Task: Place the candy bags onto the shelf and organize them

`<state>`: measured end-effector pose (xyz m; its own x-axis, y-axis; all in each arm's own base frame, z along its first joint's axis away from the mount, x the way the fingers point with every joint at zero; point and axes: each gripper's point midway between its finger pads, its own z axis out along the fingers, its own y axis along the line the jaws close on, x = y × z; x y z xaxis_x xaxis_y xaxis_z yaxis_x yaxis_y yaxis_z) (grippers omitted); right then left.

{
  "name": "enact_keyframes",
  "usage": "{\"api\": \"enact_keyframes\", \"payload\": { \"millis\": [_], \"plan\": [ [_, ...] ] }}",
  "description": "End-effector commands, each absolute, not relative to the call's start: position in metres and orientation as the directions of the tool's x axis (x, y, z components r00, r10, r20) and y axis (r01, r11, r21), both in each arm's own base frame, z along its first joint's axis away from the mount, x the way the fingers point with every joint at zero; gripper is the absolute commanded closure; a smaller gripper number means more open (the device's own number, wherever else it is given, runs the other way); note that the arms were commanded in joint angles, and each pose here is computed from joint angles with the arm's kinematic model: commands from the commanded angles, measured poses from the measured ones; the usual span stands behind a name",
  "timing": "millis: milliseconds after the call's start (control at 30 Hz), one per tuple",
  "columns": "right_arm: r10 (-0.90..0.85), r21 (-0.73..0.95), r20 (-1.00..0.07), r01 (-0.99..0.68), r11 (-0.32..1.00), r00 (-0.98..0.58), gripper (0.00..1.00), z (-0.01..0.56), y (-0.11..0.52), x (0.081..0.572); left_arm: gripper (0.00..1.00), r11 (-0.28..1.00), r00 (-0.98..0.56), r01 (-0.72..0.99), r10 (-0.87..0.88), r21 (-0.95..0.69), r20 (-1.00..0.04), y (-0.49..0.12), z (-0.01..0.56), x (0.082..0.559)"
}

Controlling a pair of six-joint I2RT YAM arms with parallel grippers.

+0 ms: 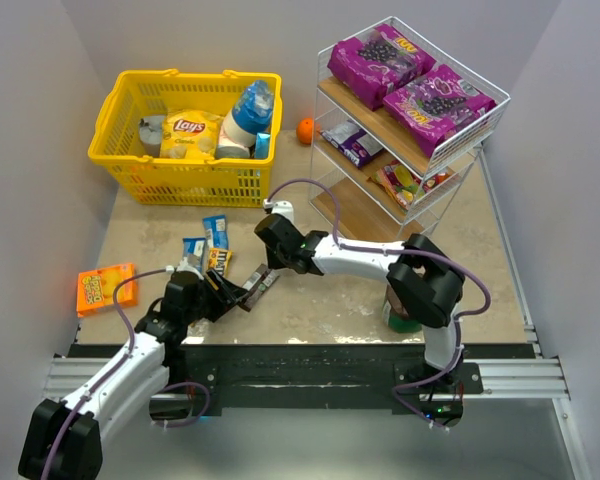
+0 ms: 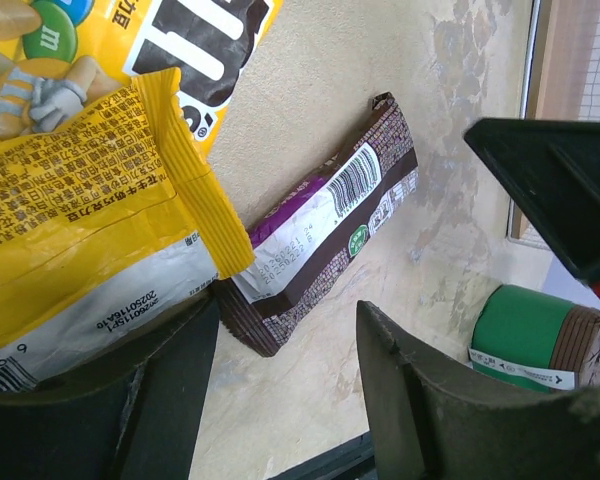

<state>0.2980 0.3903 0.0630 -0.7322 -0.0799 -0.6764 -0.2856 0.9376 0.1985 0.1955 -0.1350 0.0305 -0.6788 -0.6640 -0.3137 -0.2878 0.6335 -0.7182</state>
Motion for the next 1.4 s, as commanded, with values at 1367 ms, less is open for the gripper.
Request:
{"api": "enact_keyframes", "payload": {
  "millis": [1367],
  "plan": [
    [-0.079, 0.227, -0.634, -0.283, 0.932, -0.769, 0.85, 0.021, 0.394, 0.295, 0.37, 0.684, -0.693, -0.385, -0.658, -0.62, -0.295, -0.117, -0.008, 0.173]
  ]
}}
